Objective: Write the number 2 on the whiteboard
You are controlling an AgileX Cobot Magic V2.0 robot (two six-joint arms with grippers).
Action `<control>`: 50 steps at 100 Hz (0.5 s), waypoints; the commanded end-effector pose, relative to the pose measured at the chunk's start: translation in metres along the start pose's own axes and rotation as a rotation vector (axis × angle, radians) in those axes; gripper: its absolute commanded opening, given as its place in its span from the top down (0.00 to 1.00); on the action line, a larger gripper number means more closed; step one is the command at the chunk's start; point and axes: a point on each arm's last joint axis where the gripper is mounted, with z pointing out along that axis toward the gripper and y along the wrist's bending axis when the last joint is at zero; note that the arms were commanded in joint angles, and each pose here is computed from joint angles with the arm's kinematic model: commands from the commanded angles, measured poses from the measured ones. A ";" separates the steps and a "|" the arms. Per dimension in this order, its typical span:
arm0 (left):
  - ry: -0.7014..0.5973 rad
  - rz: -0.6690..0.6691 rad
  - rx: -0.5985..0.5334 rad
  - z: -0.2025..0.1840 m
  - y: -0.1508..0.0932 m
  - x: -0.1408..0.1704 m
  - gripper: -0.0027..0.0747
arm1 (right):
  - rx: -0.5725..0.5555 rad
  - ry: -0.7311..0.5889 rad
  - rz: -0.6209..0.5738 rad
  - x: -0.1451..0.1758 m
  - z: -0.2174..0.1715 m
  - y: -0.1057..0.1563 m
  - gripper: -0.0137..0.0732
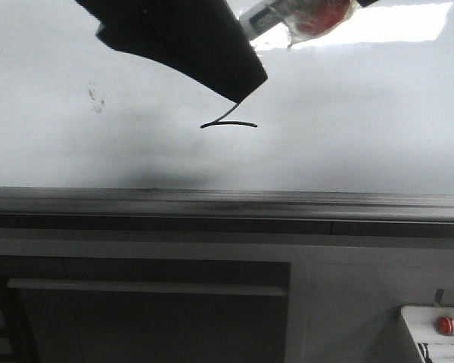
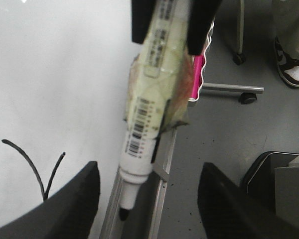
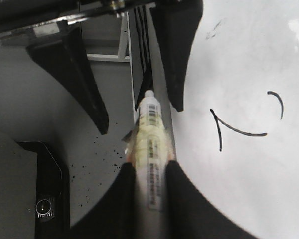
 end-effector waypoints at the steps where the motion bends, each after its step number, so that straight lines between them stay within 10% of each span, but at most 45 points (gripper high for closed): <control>1: -0.093 -0.016 -0.047 -0.012 0.004 -0.017 0.45 | 0.055 -0.065 -0.011 -0.012 -0.010 -0.002 0.86; 50: -0.112 -0.023 -0.069 -0.011 0.007 -0.019 0.72 | 0.054 -0.064 -0.010 -0.012 -0.009 -0.002 0.86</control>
